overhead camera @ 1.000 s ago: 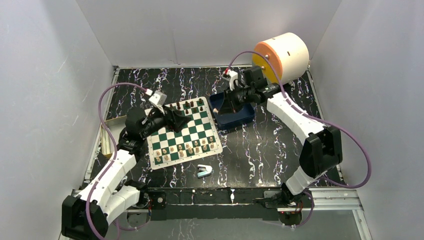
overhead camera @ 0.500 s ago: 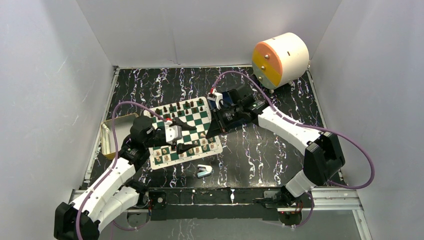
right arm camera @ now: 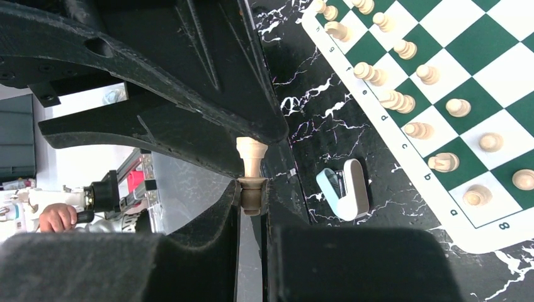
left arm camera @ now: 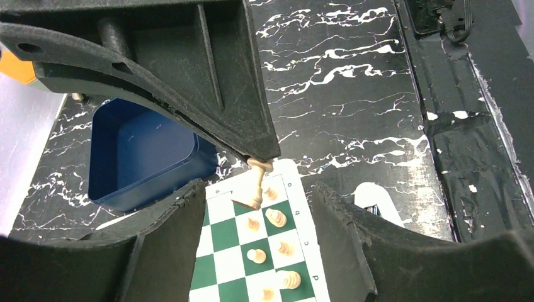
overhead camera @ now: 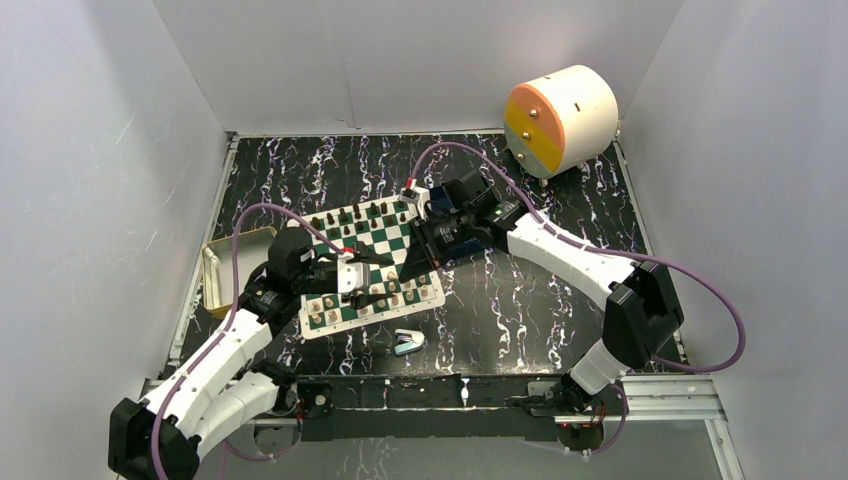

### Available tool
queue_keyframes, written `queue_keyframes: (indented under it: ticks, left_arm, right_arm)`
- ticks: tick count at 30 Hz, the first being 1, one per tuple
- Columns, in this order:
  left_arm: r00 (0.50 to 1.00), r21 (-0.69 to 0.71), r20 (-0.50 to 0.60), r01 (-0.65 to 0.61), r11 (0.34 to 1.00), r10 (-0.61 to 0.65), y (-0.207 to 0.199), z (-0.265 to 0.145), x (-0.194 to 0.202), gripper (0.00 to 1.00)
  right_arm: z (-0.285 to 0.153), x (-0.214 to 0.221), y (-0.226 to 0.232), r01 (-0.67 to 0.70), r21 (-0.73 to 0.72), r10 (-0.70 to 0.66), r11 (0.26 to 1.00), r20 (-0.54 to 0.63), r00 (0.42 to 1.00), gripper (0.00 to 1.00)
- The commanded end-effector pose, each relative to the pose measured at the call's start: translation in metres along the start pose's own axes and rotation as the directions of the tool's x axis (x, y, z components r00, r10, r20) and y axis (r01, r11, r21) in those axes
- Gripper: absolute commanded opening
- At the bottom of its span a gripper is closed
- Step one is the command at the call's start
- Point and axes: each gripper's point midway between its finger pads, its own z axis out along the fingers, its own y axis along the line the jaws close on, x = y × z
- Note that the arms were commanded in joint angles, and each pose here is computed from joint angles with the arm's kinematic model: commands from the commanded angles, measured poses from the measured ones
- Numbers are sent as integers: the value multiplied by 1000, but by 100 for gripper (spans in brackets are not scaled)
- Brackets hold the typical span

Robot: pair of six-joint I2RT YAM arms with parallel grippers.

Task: Set up the chess pieces on the board
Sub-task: Place the chess piece on the chessboard.

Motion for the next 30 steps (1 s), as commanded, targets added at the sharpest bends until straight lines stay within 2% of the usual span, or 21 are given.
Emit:
queue_keyframes:
  ticks: [1,7,12,15,18,20,23,25,28,30]
  left_arm:
    - [998,9,17,-55,998,55,7,2,-14,59]
    - [999,30,25,-28,999,28,3,4,-15,44]
    - [1000,-8,6,2,1000,-2,9,2,-15,21]
    - [997,-64,-14,73,995,-74,18,1,-14,13]
    - [986,-117,2,165,979,-166,26,2,-17,10]
    - [974,-170,29,228,959,-226,35,2,-21,0]
    - [953,-261,100,304,916,-287,49,-2,-28,0]
    - [939,-297,158,339,893,-305,56,-4,-35,0]
    - [927,-303,220,362,882,-305,58,-5,-42,0]
    - [912,-318,237,399,860,-336,61,-5,-41,0]
  right_arm:
    - [0,-17,20,58,-49,-57,997,27,998,11]
    - [2,-19,23,73,-69,-70,995,35,997,12]
    - [-1,-22,25,89,-52,-85,995,77,993,12]
    - [-3,-29,23,56,-16,-54,998,143,988,15]
    - [-10,-40,30,57,-11,-53,998,241,969,20]
    - [-16,-47,30,51,23,-56,998,305,951,27]
    - [-23,-55,29,38,56,-56,998,370,927,34]
    - [-25,-57,31,33,51,-50,998,385,921,34]
    - [-25,-59,33,26,44,-41,999,396,917,25]
    - [-25,-60,32,12,42,-28,999,403,915,23]
